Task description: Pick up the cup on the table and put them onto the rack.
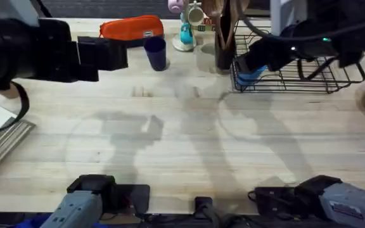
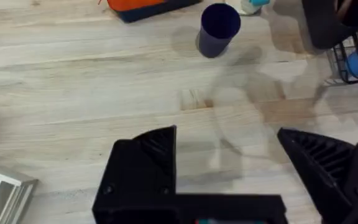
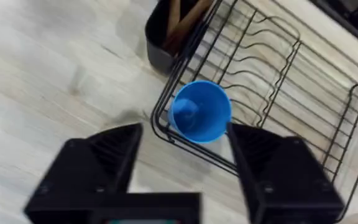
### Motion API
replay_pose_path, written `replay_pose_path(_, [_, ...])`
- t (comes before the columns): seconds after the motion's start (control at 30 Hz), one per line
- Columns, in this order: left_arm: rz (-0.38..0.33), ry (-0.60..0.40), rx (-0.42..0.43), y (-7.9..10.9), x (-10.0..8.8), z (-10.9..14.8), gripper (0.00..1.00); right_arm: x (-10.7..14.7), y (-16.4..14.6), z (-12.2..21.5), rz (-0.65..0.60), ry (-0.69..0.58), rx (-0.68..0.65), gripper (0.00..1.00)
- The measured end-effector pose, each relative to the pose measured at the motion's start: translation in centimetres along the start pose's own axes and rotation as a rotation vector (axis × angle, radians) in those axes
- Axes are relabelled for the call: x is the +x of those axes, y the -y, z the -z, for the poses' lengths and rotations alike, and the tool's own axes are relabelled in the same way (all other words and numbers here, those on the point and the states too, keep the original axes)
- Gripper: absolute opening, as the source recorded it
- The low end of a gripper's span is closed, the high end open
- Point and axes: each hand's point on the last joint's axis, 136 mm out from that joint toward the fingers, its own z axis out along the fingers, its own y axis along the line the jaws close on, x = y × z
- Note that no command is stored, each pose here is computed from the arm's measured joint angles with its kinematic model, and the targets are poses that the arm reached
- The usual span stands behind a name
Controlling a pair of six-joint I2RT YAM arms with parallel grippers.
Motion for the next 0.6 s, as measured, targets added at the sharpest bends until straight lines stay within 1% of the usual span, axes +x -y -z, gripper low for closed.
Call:
replay_pose_path(0.03, [0.000,0.000,0.000,0.0,0.0,0.0,0.993,-0.1,0.1,0.4,-0.002,0.011,0.002,0.938])
replay_pose_path(0.07, [0.000,0.000,0.000,0.0,0.0,0.0,0.993,-0.2,0.1,0.7,0.000,0.019,0.004,0.979])
replay_pose_path(0.1, [0.000,0.000,0.000,0.0,0.0,0.0,0.993,-0.3,0.2,1.2,-0.003,0.028,0.004,0.992])
replay_pose_path(0.4, [0.000,0.000,0.000,0.0,0.0,0.0,0.994,-0.2,0.7,4.7,-0.021,0.090,0.017,0.996])
replay_pose_path(0.6, [0.000,0.002,0.000,0.0,0.0,0.0,0.993,0.4,0.8,6.6,-0.076,0.109,0.018,0.996])
